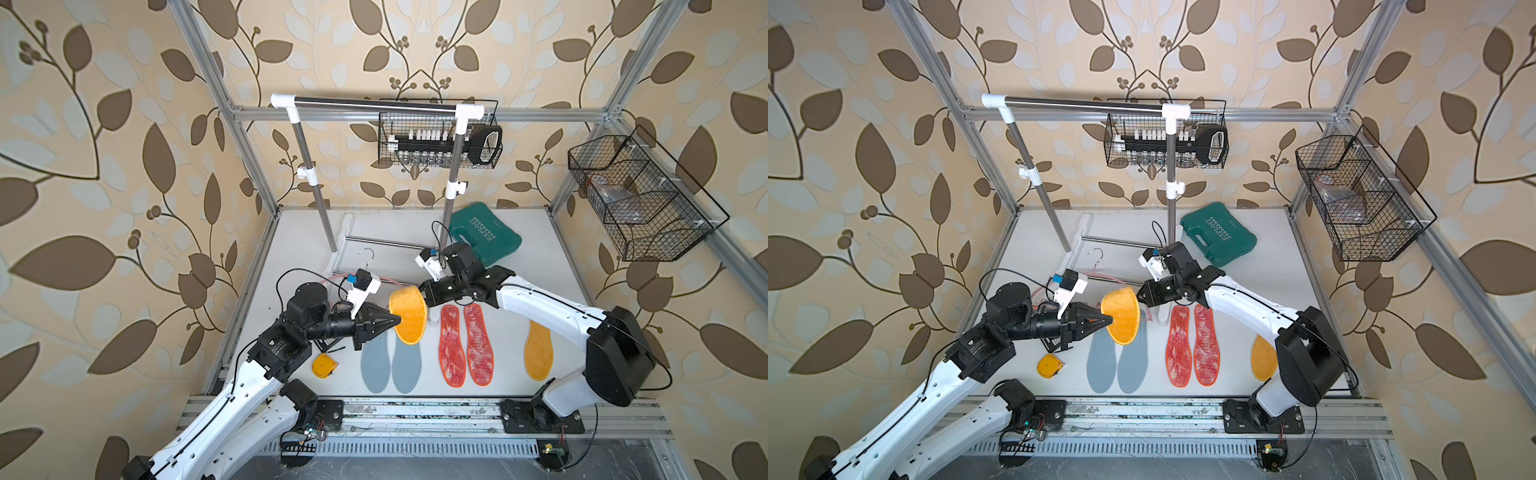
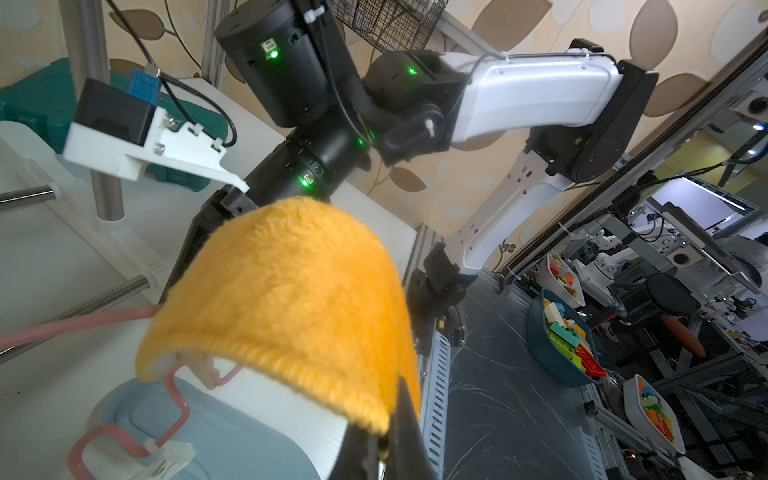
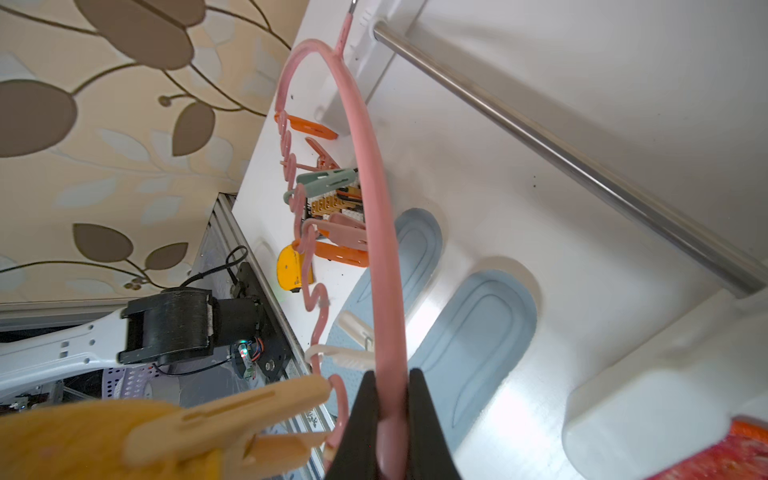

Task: Take the shoe insoles off the hanger
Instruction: Adjust the hanger on the clothesline.

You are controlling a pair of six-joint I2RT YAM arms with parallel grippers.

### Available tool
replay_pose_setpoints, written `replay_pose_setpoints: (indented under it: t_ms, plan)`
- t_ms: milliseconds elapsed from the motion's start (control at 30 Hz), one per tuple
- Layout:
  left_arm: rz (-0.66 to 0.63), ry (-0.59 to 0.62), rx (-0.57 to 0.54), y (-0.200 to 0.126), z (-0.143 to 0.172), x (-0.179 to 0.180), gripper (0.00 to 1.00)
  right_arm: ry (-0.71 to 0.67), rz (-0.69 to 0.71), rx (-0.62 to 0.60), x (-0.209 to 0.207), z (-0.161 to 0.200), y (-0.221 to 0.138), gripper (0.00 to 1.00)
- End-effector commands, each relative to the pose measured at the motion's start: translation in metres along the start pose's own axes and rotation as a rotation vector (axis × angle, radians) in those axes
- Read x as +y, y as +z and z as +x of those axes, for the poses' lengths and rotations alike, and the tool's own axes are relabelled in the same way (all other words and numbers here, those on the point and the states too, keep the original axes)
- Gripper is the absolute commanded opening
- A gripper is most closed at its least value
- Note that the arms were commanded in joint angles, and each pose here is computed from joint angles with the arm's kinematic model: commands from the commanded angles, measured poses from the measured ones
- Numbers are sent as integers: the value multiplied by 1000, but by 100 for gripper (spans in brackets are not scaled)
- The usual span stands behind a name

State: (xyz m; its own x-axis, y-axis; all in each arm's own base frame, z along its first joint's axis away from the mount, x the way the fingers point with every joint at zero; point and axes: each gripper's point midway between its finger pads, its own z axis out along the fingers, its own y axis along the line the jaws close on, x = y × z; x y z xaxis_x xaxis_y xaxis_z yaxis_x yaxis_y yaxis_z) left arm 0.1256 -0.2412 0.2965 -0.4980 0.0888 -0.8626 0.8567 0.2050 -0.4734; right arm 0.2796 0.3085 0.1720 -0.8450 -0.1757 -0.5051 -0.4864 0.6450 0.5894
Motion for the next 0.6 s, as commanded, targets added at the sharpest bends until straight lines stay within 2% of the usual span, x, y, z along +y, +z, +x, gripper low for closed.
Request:
replay_pose_setpoints:
  t_ms: [0, 200, 433, 567]
  plan:
    - [77, 26, -1, -4, -5, -20, 4, -99, -58, -161, 31, -27, -31, 0]
    - [97, 24, 45, 0, 1, -20, 5, -168, -26, -305, 50, -35, -80, 0]
    - [138, 22, 45, 3, -7, -26, 6, -206, 141, -486, 50, -38, -143, 0]
    - [154, 20, 71, 7, -9, -27, 7, -237, 183, -593, 63, -41, -173, 0]
